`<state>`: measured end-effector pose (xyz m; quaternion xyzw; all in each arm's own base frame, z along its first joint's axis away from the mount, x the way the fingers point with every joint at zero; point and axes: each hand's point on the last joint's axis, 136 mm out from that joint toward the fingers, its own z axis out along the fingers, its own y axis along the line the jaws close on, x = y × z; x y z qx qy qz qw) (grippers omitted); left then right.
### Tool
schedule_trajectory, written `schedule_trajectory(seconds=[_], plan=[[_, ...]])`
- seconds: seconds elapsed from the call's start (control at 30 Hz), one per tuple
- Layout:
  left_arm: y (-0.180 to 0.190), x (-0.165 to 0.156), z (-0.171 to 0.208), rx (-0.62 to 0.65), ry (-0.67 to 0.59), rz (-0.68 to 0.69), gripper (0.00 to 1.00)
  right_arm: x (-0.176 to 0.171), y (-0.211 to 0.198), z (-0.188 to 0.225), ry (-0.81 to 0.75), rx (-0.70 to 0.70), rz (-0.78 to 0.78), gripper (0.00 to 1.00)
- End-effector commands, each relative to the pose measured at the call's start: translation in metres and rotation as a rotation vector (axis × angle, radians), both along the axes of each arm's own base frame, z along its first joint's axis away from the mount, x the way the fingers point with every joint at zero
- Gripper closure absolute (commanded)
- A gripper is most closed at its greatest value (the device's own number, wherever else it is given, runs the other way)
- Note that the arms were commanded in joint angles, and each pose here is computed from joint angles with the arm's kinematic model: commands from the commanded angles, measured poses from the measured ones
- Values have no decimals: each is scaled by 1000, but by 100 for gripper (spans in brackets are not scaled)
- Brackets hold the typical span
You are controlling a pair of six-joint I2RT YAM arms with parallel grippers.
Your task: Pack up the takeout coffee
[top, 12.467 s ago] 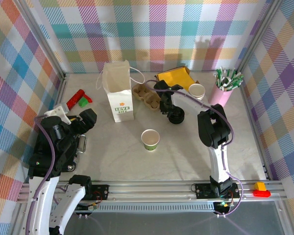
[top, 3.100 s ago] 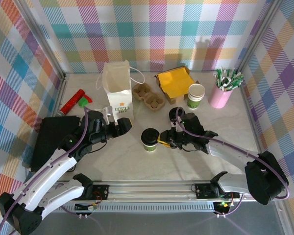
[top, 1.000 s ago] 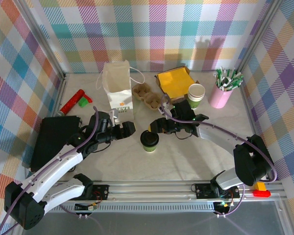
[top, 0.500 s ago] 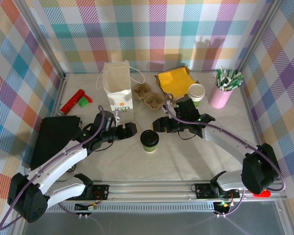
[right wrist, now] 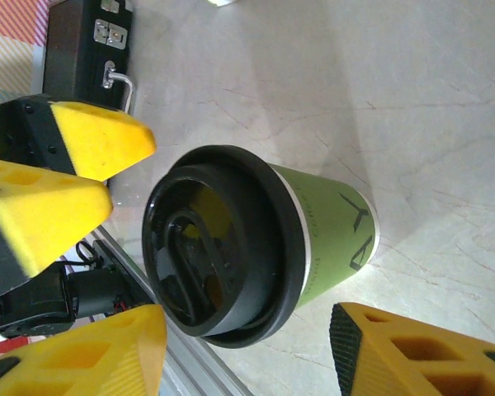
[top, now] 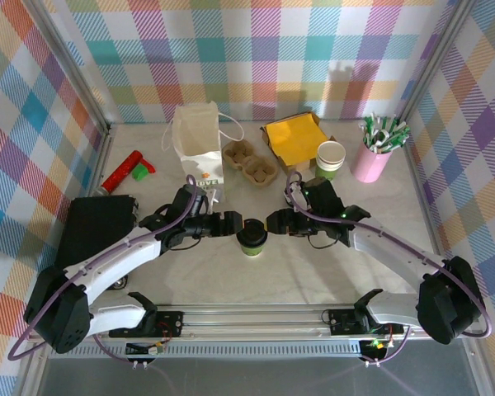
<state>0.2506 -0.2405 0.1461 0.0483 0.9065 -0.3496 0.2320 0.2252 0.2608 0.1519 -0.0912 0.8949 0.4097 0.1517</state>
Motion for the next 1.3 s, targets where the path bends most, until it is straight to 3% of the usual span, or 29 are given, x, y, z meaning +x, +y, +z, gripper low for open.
schedule_trajectory(seconds=[0.0,1.27], plan=[[-12,4,17,-35,-64,-52,20,1,5,-3,11,22,-7,44],[9,-7,-54,152,78,-16,31,2,5,-51,85,-96,-21,45]])
